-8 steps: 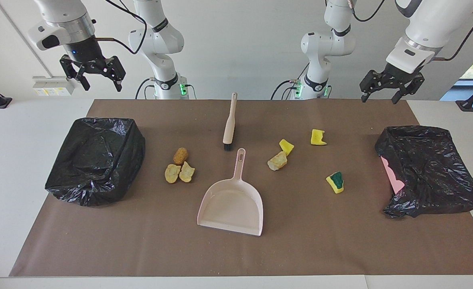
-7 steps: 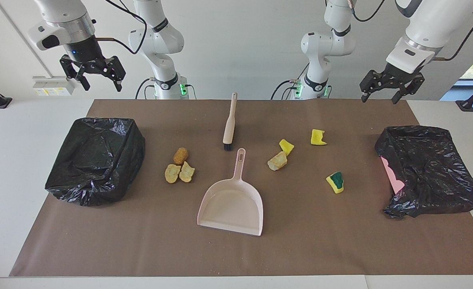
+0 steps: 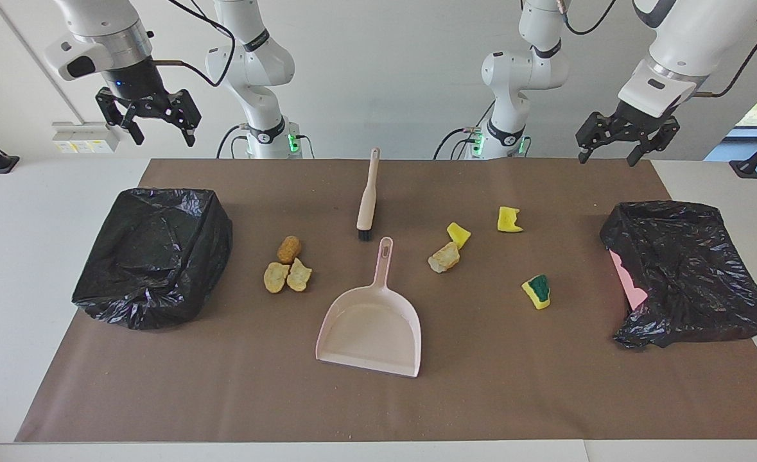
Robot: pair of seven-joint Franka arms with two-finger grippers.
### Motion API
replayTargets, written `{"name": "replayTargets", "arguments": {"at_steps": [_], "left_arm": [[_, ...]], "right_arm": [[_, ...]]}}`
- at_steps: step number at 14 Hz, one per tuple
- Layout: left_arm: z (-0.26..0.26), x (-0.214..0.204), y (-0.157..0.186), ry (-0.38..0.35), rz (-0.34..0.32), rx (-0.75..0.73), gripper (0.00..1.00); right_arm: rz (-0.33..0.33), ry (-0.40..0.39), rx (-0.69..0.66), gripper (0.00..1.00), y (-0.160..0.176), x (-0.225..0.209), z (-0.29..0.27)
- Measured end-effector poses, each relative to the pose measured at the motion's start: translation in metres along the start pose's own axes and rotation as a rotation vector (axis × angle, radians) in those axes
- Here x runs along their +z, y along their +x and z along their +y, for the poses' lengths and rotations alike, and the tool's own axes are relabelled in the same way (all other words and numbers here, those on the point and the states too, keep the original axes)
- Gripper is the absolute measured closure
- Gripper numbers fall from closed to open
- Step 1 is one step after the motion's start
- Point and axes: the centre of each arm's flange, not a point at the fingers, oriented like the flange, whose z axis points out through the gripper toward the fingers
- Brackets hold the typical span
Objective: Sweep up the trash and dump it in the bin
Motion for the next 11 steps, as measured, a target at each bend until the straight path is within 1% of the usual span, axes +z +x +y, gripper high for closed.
{"name": "replayTargets", "arguments": {"at_steps": [6,11], "left_arm": [[-0.001,0.0,0.0,0.0,0.0,-0.002,0.0],[-0.023,0.002,-0.001,-0.002,-0.005,-0.037,0.0]], "right_arm": [[0.0,0.0,0.0,0.0,0.0,0.0,0.0],[0.0,0.0,0.0,0.0,0.0,0.0,0.0]]}}
